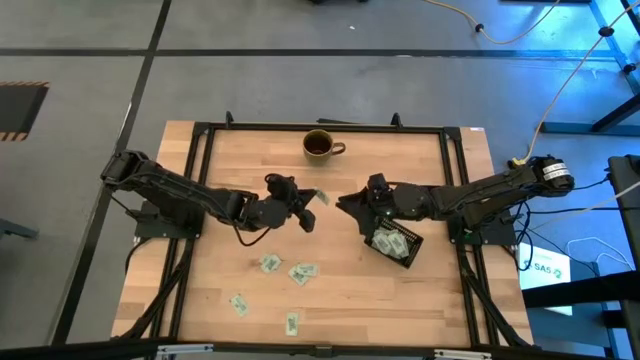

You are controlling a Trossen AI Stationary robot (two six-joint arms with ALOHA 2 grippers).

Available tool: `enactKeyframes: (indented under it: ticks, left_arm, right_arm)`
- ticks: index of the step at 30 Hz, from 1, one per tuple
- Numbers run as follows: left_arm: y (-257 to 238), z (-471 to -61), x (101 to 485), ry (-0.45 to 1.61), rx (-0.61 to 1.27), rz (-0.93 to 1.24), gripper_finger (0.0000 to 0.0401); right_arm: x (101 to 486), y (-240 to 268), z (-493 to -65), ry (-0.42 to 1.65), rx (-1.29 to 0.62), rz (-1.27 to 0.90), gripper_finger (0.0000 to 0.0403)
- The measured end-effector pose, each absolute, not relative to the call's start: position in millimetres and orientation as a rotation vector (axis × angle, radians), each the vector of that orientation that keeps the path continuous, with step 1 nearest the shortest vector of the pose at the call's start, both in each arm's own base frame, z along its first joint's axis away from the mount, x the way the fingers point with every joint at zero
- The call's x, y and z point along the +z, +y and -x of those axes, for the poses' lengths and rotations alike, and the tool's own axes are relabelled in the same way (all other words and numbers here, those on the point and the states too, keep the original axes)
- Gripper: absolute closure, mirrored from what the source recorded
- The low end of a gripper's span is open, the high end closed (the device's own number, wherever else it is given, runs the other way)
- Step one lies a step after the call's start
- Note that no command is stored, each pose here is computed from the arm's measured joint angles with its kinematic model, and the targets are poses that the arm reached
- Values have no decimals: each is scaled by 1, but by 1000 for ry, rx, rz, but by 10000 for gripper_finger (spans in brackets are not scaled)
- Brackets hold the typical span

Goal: Pick and place Stevia / Truvia into bins
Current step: Put the stevia packet into the black bin

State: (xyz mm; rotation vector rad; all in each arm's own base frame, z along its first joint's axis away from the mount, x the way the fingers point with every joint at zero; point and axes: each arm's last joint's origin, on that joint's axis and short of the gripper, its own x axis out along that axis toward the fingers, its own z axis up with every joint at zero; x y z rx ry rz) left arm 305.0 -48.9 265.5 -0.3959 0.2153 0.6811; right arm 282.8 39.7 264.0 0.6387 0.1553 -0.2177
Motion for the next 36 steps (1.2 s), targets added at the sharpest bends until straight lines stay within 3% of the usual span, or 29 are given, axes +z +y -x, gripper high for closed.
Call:
enactKeyframes:
  ticks: [24, 36]
  left_arm:
    - [-48, -309, 275, 132, 696, 347, 398]
    - [-53, -330, 276, 149, 715, 278, 398]
  right_arm:
    - [267, 39, -290, 53, -248, -529, 274]
    - [260, 39, -295, 69, -275, -525, 274]
